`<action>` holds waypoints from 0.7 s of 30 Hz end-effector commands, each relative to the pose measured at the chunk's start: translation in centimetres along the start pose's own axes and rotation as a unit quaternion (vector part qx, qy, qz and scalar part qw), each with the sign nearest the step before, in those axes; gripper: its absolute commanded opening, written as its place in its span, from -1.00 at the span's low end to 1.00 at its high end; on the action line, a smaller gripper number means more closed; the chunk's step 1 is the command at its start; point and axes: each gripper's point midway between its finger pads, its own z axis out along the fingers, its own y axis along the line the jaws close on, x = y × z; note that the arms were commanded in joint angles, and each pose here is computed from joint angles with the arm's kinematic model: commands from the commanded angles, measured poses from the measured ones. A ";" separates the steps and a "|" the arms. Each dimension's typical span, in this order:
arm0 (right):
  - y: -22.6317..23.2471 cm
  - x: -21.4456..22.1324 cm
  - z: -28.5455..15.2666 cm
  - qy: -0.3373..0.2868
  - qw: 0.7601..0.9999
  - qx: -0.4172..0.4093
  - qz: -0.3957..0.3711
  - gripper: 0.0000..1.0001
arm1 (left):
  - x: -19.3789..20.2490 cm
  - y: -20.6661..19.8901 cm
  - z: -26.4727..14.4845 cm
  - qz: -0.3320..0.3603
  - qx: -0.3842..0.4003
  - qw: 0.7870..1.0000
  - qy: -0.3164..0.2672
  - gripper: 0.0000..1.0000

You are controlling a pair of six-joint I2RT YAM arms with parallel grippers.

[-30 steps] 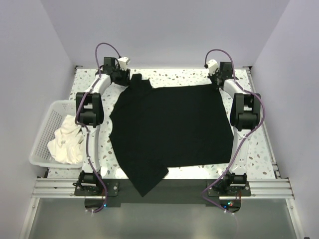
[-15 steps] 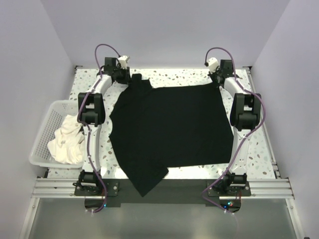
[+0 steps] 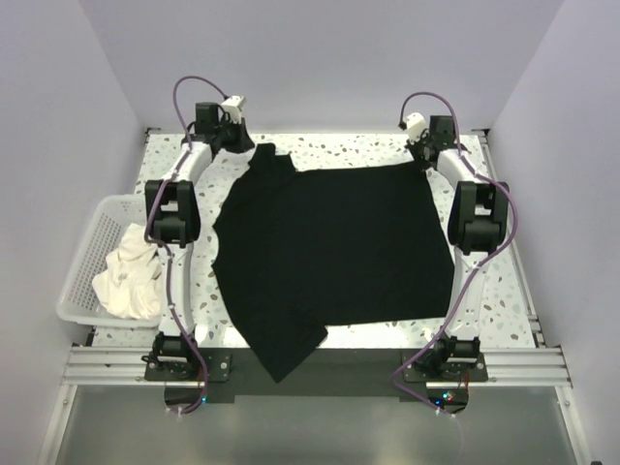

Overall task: Fold and stack the t-shirts
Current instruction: Flatten the tshirt out

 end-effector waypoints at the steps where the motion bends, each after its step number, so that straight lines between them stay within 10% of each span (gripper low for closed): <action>1: -1.8 -2.5 -1.8 -0.030 1.000 0.007 0.005 -1.00 | -6.3 -1.1 -3.5 0.042 -0.004 0.997 -0.062 -0.69; 4: -1.8 -2.5 -1.7 -0.031 0.999 0.006 0.005 -1.00 | -4.7 -0.1 -2.8 0.020 -0.025 0.999 -0.043 -0.15; 21: -1.7 -2.2 -1.1 -0.021 1.000 0.004 0.002 -1.00 | 2.6 1.2 -1.4 -0.047 -0.042 0.996 0.056 -0.06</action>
